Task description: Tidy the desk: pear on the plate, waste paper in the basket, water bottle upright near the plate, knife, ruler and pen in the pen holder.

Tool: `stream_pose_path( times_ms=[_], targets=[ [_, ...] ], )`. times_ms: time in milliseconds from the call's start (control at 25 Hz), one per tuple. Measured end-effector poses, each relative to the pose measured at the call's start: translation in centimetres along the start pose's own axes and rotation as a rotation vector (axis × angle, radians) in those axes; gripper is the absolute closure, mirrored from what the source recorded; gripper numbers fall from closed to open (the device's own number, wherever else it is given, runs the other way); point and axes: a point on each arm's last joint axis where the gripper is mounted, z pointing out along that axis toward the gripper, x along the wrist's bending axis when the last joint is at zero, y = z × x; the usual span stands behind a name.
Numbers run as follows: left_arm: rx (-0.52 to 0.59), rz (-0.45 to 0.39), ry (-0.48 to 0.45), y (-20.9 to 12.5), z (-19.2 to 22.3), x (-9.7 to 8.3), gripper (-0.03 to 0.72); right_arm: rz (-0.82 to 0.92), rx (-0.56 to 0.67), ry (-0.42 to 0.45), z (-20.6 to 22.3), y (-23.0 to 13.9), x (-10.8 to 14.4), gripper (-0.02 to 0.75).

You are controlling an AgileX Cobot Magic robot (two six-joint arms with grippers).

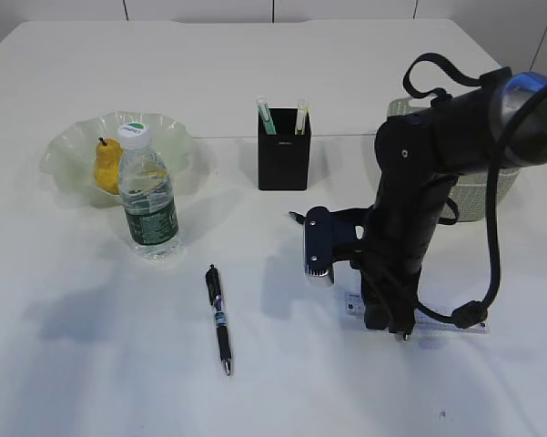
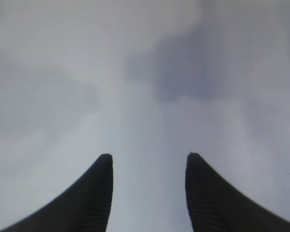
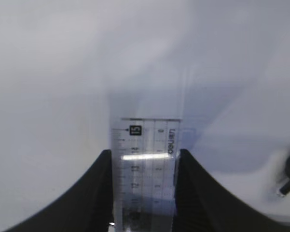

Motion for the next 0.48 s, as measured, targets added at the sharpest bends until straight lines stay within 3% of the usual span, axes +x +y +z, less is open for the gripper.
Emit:
stream_pose_path(
  times_ms=[480],
  targets=[
    [0.000,0.000,0.000,0.0,0.0,0.0,0.347,0.000,-0.053,-0.096,-3.6,0.7,-1.2,0.457]
  ],
)
